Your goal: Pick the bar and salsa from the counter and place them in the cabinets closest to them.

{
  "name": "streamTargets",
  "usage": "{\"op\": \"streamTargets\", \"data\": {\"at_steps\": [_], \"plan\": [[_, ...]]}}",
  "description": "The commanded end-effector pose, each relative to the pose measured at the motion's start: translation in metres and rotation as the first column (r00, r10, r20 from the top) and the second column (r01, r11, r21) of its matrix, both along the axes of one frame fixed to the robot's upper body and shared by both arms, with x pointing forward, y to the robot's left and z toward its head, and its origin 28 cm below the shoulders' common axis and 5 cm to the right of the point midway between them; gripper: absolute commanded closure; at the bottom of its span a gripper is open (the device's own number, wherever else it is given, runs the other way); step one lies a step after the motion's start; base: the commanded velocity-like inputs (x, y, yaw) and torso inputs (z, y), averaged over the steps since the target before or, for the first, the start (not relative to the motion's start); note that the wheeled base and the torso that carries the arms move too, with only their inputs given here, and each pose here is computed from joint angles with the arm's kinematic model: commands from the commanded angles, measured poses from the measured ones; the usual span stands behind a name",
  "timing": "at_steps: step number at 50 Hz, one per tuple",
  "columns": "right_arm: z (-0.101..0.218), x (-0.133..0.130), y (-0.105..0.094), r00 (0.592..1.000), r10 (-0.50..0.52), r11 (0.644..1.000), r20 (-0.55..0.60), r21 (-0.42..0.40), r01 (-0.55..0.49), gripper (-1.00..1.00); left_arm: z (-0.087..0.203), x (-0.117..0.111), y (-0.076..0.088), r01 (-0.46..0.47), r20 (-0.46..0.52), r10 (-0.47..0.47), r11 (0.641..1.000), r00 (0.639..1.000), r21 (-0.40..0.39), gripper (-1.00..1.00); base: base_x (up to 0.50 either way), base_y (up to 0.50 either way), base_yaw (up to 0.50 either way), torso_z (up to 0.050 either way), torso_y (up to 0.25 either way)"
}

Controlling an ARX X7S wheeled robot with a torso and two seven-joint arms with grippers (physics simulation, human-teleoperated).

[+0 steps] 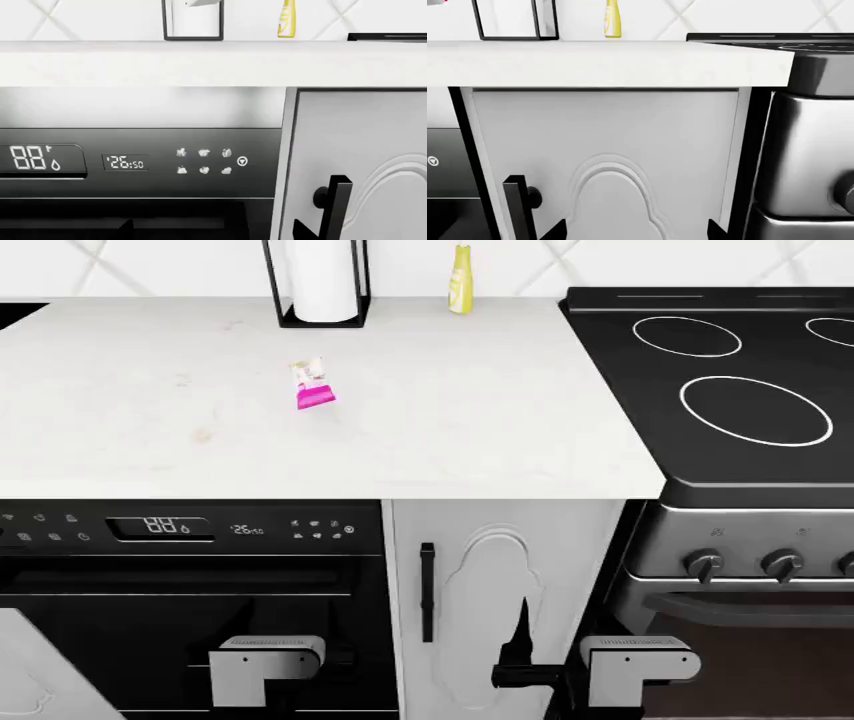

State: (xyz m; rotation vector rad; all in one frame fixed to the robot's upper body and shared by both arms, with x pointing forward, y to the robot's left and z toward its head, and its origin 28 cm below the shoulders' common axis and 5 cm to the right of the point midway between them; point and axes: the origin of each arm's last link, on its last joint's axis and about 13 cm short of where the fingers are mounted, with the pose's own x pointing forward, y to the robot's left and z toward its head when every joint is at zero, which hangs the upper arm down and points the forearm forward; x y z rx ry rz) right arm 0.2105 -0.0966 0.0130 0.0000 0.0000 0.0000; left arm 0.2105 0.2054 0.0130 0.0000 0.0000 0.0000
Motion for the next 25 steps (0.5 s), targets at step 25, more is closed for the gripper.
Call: {"op": "streamTargets", "data": {"at_steps": [25], "plan": [[0.097, 0.007, -0.006, 0.984, 0.018, 0.995, 0.179, -0.096, -0.001, -1.0, 0.108, 0.005, 0.011, 0.027, 0.164, -0.027, 1.0, 0.986, 0.003, -1.0, 0.0, 0.0, 0.0, 0.027, 0.0]]}}
